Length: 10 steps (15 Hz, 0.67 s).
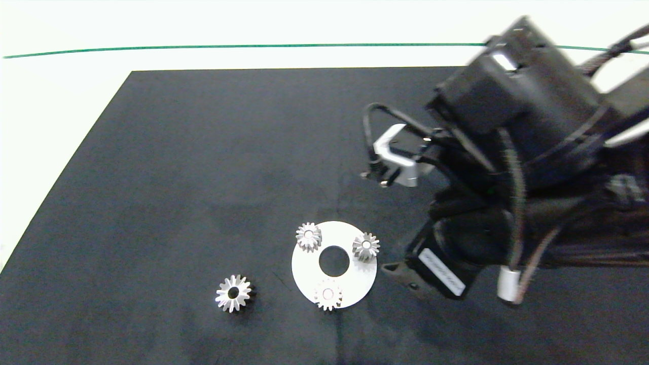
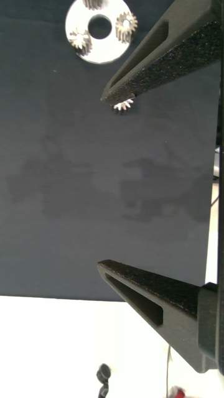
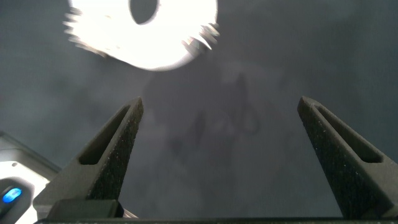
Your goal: Remove an incorrectly installed larger gear and replace it with the correct smaller gear
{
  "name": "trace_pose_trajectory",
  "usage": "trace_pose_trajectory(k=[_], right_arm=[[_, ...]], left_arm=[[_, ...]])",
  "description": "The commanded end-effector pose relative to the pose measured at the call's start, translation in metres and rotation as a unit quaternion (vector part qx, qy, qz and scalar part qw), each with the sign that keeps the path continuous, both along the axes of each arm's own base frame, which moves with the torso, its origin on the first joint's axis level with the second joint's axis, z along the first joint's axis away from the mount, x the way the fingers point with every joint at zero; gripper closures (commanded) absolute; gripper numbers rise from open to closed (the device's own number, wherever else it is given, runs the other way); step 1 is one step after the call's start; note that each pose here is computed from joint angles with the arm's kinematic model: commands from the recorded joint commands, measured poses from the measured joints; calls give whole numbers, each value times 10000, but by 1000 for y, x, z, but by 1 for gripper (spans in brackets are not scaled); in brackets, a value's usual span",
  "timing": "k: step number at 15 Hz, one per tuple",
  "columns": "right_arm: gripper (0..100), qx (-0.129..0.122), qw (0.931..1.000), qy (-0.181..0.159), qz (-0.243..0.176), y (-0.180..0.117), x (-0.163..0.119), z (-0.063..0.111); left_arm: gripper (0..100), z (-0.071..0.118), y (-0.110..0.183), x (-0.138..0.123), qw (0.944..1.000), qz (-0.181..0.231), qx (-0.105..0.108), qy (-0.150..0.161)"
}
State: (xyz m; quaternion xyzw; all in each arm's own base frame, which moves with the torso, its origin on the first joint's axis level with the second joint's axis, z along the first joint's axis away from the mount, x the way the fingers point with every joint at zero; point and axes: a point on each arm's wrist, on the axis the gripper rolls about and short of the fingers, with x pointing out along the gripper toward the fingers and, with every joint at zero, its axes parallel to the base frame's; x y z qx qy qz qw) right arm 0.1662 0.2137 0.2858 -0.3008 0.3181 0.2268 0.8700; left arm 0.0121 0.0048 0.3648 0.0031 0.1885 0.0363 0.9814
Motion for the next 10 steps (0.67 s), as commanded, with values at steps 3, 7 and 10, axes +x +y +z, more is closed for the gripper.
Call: trace_pose_trajectory(k=[3, 7, 10], right_arm=[[0, 1172, 9254, -2457, -2637, -176, -86, -13], [0, 1099, 8812, -2975, -3505, -213, -126, -24], [0, 1203, 8365, -3393, -4131, -225, -148, -38]], left_arm=[[0, -3, -2, 5, 10000, -8, 33, 80], [0, -2, 10, -28, 9966, 272, -498, -593], [0, -21, 14, -71, 9833, 1136, -950, -1058]])
